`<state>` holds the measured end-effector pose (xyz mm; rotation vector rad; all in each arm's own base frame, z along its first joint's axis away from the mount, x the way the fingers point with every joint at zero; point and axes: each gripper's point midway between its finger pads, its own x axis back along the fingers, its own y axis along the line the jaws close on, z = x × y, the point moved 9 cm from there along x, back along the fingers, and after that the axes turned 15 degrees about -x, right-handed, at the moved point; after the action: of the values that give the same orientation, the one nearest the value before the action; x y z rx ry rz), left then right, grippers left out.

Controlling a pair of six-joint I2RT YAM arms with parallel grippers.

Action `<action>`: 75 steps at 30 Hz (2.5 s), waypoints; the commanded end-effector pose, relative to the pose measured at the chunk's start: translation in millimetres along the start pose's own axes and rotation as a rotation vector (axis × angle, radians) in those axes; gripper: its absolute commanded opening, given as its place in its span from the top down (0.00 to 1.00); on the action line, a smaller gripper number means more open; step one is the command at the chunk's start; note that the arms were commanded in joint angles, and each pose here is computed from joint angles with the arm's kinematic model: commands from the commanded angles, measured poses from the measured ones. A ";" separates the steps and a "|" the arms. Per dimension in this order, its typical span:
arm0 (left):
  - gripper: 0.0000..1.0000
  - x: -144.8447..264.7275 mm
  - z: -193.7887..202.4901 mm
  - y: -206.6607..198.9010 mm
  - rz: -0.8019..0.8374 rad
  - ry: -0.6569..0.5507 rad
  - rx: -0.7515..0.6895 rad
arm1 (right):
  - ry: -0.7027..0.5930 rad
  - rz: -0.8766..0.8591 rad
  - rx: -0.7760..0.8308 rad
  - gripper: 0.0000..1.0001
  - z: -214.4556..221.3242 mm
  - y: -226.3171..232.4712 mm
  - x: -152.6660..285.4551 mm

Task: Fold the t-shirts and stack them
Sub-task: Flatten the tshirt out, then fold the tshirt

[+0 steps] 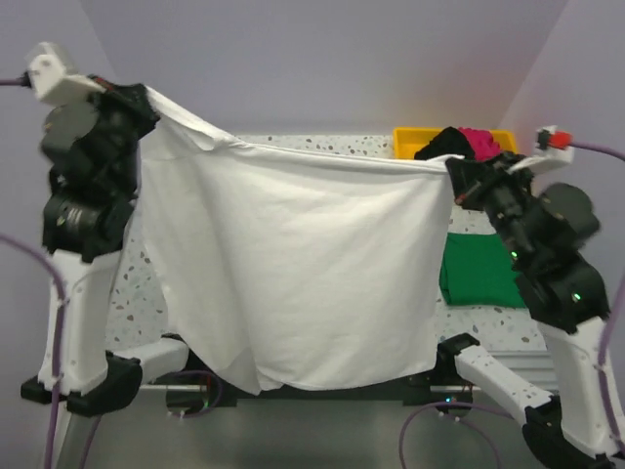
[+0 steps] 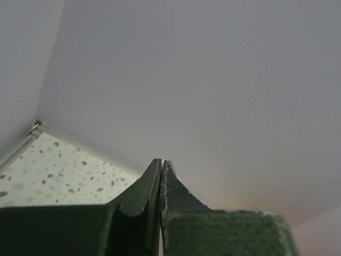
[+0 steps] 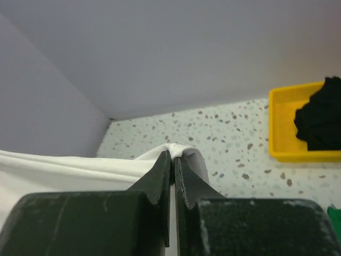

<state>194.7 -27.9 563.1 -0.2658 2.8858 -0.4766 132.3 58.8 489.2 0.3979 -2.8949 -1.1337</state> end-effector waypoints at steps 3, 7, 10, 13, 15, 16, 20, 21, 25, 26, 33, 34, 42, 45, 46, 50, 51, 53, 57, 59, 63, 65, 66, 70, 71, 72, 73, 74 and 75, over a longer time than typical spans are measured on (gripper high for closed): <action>1.00 -113.4 135.2 0.0 -0.151 0.219 -0.241 | 0.117 0.311 0.084 1.00 71.6 -68.0 -99.3; 1.00 -171.2 219.7 19.1 -0.176 0.330 -0.332 | 0.241 0.434 0.118 1.00 136.6 -118.5 -166.7; 1.00 -217.3 293.5 35.8 -0.169 0.438 -0.396 | 0.364 0.537 0.121 1.00 186.0 -165.0 -212.7; 1.00 -254.4 364.3 44.5 -0.145 0.580 -0.438 | 0.488 0.602 0.111 1.00 225.2 -206.9 -254.6; 1.00 -273.6 403.1 48.4 -0.139 0.644 -0.452 | 0.529 0.620 0.130 1.00 241.6 -225.9 -281.6; 1.00 -277.7 414.4 48.3 -0.121 0.659 -0.448 | 0.513 0.601 0.137 1.00 238.4 -222.8 -295.9; 1.00 -286.4 440.7 50.0 -0.090 0.665 -0.436 | 0.534 0.628 0.203 1.00 251.6 -239.5 -323.2; 1.00 -286.0 444.1 51.7 -0.091 0.660 -0.430 | 0.531 0.638 0.219 1.00 251.1 -242.1 -326.6; 1.00 -279.5 445.1 55.4 -0.106 0.667 -0.422 | 0.532 0.665 0.262 1.00 250.8 -249.8 -333.7; 1.00 -274.1 448.9 58.3 -0.118 0.683 -0.417 | 0.537 0.660 0.259 1.00 251.0 -249.2 -333.4; 1.00 -225.2 417.3 65.2 -0.163 0.690 -0.356 | 0.555 0.635 0.234 1.00 246.9 -242.5 -312.6; 1.00 -217.0 414.9 66.7 -0.169 0.695 -0.345 | 0.569 0.641 0.233 1.00 250.4 -244.5 -306.5; 1.00 -130.7 396.9 83.0 -0.187 0.705 -0.223 | 0.597 0.625 0.199 1.00 240.9 -231.9 -271.4; 1.00 -107.0 399.7 91.1 -0.218 0.753 -0.210 | 0.615 0.637 0.193 1.00 243.4 -233.8 -259.5; 1.00 -101.8 399.4 91.6 -0.220 0.762 -0.203 | 0.619 0.634 0.189 1.00 242.3 -233.2 -254.6; 1.00 -75.6 398.9 99.1 -0.257 0.821 -0.181 | 0.619 0.643 0.191 1.00 239.7 -231.8 -245.8; 1.00 -71.9 397.4 101.2 -0.277 0.824 -0.184 | 0.622 0.644 0.193 1.00 238.4 -230.9 -243.8; 1.00 -62.3 391.3 102.8 -0.302 0.835 -0.180 | 0.617 0.649 0.196 1.00 234.2 -228.1 -241.6; 1.00 -46.5 385.5 106.7 -0.340 0.887 -0.179 | 0.629 0.656 0.204 1.00 232.1 -226.8 -237.4; 1.00 -40.9 380.9 107.3 -0.346 0.893 -0.179 | 0.632 0.657 0.207 1.00 231.0 -226.1 -236.0; 1.00 -36.8 369.2 107.9 -0.377 0.880 -0.184 | 0.645 0.661 0.215 1.00 230.9 -225.8 -230.6; 1.00 -32.7 361.9 108.3 -0.392 0.876 -0.186 | 0.651 0.664 0.217 1.00 230.9 -226.0 -227.2; 1.00 -30.6 360.7 109.3 -0.397 0.875 -0.191 | 0.652 0.665 0.217 1.00 231.2 -226.4 -224.0; 1.00 -16.8 362.2 112.2 -0.381 0.901 -0.189 | 0.668 0.671 0.202 1.00 235.1 -229.2 -214.2; 1.00 -14.0 362.4 112.9 -0.377 0.904 -0.188 | 0.671 0.671 0.200 1.00 236.2 -229.9 -212.4; 1.00 -10.6 364.1 112.8 -0.364 0.917 -0.181 | 0.684 0.672 0.197 1.00 240.4 -232.9 -208.1; 1.00 -4.8 369.3 114.9 -0.362 0.940 -0.178 | 0.687 0.670 0.193 1.00 241.3 -233.2 -206.0; 1.00 -1.9 370.0 114.6 -0.344 0.944 -0.173 | 0.690 0.671 0.191 1.00 242.4 -234.1 -203.9; 1.00 1.8 372.7 114.9 -0.331 0.959 -0.167 | 0.701 0.682 0.188 1.00 246.0 -237.2 -199.8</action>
<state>273.9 -30.8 185.8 -0.7570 3.8119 -0.4648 362.6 104.9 154.6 -0.1895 -2.1924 -0.4415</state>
